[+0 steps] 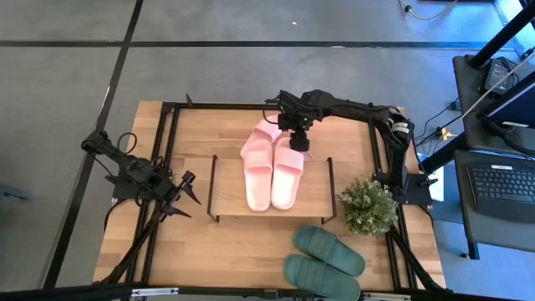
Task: Pick and place slides into the shelf
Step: Adjust the pink slipper on the shelf
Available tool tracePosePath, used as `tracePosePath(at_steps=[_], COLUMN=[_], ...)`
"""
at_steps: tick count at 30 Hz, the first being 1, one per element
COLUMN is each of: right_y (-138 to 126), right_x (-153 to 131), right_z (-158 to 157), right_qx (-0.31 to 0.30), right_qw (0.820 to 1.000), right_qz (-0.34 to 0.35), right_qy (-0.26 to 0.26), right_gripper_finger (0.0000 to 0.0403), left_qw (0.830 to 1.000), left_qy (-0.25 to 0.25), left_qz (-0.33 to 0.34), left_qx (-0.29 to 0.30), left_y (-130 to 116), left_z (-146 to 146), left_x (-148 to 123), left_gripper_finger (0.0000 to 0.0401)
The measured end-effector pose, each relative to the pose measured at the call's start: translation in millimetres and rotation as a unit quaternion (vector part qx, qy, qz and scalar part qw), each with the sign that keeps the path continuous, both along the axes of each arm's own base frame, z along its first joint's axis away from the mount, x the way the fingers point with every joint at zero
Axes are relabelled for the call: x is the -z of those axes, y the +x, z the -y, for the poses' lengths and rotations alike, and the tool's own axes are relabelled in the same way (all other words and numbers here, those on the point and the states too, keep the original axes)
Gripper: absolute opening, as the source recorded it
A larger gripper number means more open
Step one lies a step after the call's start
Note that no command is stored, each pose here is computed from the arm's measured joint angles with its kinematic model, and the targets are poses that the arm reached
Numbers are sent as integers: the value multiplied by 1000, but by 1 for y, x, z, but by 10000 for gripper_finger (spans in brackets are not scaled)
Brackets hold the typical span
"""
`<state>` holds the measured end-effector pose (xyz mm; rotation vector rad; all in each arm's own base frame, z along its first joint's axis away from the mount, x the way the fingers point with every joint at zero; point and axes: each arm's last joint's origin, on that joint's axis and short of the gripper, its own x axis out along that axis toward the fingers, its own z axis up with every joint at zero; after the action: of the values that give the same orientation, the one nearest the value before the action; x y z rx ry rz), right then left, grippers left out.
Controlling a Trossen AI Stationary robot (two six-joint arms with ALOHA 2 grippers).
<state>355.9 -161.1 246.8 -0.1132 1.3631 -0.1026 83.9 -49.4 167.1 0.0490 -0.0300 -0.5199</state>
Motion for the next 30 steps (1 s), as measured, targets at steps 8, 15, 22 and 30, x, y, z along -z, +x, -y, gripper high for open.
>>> tracePosePath(at_steps=[8,15,22,30], right_y=[4,6,9,7], right_x=[0,-4,-17,-28], right_z=[-12,-16,-15,-16], right_qx=[-22,-24,-24,-24], right_qw=[999,999,999,999], right_qz=[-18,-18,0,-6], right_qy=[-31,-34,-40,-35], right_gripper_finger=[190,190,190,190], left_qw=[1000,1000,1000,1000], left_qy=[0,0,0,0], left_qz=[0,0,0,0], left_qx=[0,0,0,0], left_y=[0,0,0,0], left_z=[0,0,0,0], left_x=[0,0,0,0], left_gripper_finger=[221,221,221,221])
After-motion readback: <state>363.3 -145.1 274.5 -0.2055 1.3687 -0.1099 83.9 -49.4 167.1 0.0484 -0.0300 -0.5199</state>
